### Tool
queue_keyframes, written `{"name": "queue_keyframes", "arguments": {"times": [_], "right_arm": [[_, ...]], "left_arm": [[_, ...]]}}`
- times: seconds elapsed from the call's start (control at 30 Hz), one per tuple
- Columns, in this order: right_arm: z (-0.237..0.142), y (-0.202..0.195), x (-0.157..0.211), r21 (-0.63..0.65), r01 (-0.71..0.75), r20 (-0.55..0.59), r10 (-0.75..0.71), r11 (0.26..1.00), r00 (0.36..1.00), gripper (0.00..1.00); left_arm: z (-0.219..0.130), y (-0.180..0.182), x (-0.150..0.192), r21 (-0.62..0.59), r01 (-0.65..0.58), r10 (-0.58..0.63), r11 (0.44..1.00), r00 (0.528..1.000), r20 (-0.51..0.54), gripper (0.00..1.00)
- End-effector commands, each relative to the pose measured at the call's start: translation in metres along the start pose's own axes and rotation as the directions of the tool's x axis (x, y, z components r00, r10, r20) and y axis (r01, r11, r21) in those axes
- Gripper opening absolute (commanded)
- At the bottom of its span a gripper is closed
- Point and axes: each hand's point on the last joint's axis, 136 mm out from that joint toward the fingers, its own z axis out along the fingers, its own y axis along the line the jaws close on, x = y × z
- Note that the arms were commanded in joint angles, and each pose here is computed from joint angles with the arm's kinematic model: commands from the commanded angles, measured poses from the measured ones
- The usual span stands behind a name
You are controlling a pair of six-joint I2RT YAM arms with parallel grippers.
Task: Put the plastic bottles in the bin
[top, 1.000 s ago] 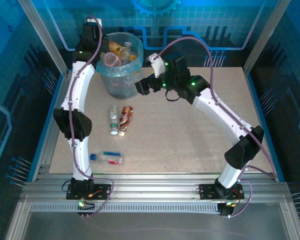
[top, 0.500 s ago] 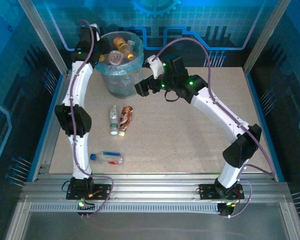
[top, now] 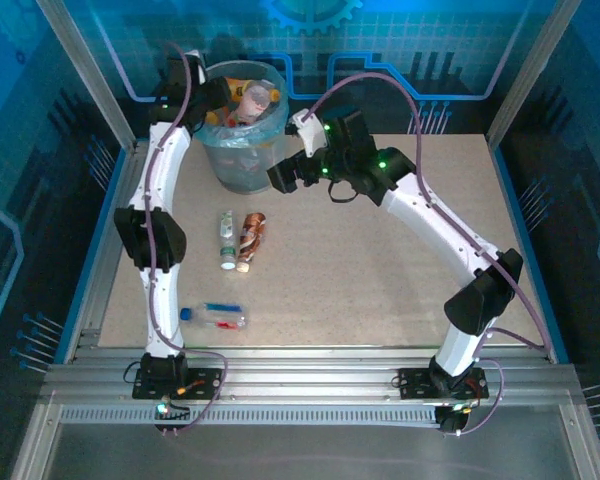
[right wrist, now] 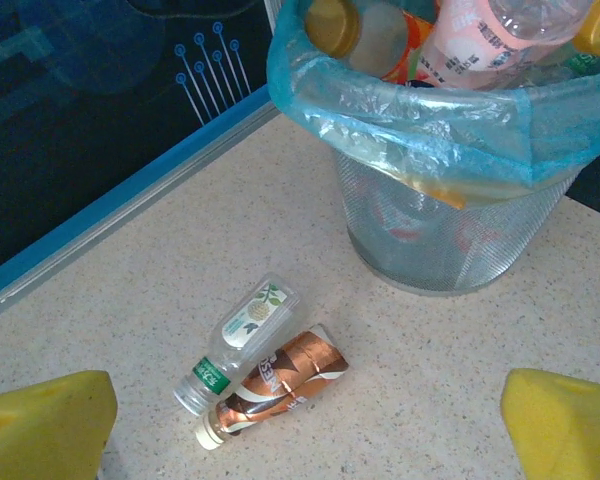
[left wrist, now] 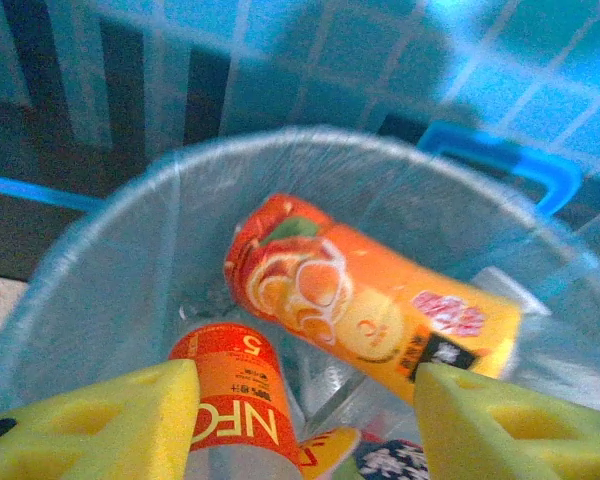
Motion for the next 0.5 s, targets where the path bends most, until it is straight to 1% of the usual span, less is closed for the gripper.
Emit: {"name": "queue_keyframes", "arguments": {"times": [0.0,0.1,0.17,0.27,0.33,0.47], "right_arm": [[0.005,0.013,0.001,-0.031,-0.019,-0.018,0.018,0.999,1.0,1.0],[0.01,0.016,0.004,-0.026,-0.028,-0.04,0.027,0.999,0.999,1.0],[0.016,0.021,0.008,-0.014,-0.023,-0.067,0.022,1.0,0.998,1.0],[0.029,0.026,0.017,0.024,-0.02,-0.11,0.022,1.0,0.994,1.0],[0.039,0.029,0.026,0.064,-0.039,-0.139,0.047,0.997,0.989,1.0],[0.066,0.036,0.058,0.132,-0.099,-0.209,0.126,0.986,0.97,1.0]], "left_arm": [[-0.088,-0.032,-0.071,0.107,0.02,-0.037,0.994,0.986,0.164,0.61],[-0.121,-0.041,-0.079,0.143,0.02,-0.047,0.99,0.981,0.187,0.61],[-0.139,-0.041,-0.076,0.153,0.016,-0.045,0.988,0.982,0.185,0.62],[-0.165,-0.039,-0.059,0.156,0.004,-0.031,0.988,0.986,0.166,0.66],[-0.183,-0.036,-0.045,0.155,-0.012,-0.014,0.988,0.987,0.161,0.68],[-0.213,-0.03,0.001,0.15,-0.064,0.045,0.987,0.991,0.122,0.7]]}}
